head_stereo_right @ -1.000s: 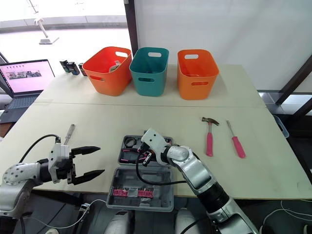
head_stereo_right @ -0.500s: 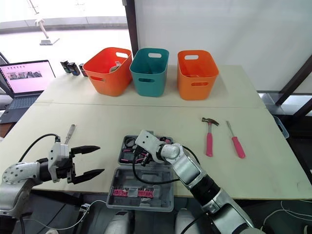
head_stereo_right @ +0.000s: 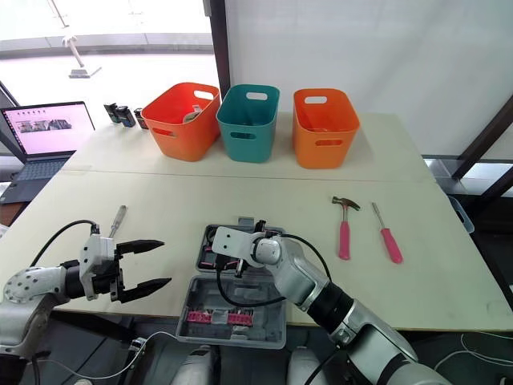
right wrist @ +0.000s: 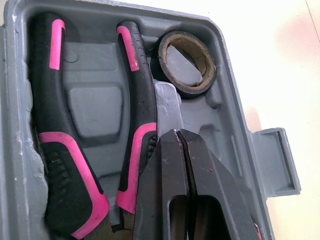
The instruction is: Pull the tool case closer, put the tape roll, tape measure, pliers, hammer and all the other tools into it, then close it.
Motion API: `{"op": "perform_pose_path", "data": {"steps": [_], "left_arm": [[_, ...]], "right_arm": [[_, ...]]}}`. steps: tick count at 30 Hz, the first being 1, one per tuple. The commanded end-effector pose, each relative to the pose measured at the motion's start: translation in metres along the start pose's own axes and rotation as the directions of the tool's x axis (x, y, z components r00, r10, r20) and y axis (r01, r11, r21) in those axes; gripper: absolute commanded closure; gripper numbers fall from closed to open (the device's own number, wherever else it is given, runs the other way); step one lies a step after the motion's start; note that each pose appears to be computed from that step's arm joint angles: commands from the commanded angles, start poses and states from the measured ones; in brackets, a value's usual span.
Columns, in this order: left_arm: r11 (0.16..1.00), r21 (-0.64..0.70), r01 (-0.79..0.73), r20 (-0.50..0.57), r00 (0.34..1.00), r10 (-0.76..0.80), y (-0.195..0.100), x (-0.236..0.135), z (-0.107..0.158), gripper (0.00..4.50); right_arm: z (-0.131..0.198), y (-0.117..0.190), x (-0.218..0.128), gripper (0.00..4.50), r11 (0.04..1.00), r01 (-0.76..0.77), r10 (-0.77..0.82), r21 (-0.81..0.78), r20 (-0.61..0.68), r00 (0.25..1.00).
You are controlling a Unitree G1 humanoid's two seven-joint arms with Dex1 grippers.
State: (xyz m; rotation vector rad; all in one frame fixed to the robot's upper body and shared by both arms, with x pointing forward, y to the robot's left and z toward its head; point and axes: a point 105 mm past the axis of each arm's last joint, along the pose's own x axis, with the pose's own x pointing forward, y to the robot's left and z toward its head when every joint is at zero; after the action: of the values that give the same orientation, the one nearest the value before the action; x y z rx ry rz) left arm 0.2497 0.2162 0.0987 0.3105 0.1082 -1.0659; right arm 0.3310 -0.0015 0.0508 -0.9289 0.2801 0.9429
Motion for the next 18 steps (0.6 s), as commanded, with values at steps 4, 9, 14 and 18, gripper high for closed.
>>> {"op": "perform_pose_path", "data": {"steps": [4, 9, 14, 18], "left_arm": [[1.000, 0.020, -0.024, -0.024, 0.999, 0.024, 0.005, -0.003, 0.002, 0.00], [0.996, -0.057, -0.063, -0.039, 0.997, 0.060, 0.012, 0.000, -0.004, 0.25], [0.993, -0.101, -0.067, -0.128, 0.990, 0.053, 0.015, 0.010, -0.025, 2.41], [0.994, -0.108, -0.027, -0.129, 0.992, 0.013, 0.013, 0.025, -0.027, 4.45]], "right_arm": [[0.036, -0.030, -0.026, 4.47, 0.972, 0.005, -0.064, 0.234, 0.247, 0.967], [0.062, -0.061, -0.082, 4.50, 0.914, -0.090, -0.105, 0.395, 0.445, 0.890], [0.004, -0.054, -0.132, 4.50, 0.865, -0.224, 0.067, 0.449, 0.338, 0.939], [-0.062, -0.047, -0.149, 4.50, 0.865, -0.163, 0.138, 0.475, 0.086, 0.987]]}}
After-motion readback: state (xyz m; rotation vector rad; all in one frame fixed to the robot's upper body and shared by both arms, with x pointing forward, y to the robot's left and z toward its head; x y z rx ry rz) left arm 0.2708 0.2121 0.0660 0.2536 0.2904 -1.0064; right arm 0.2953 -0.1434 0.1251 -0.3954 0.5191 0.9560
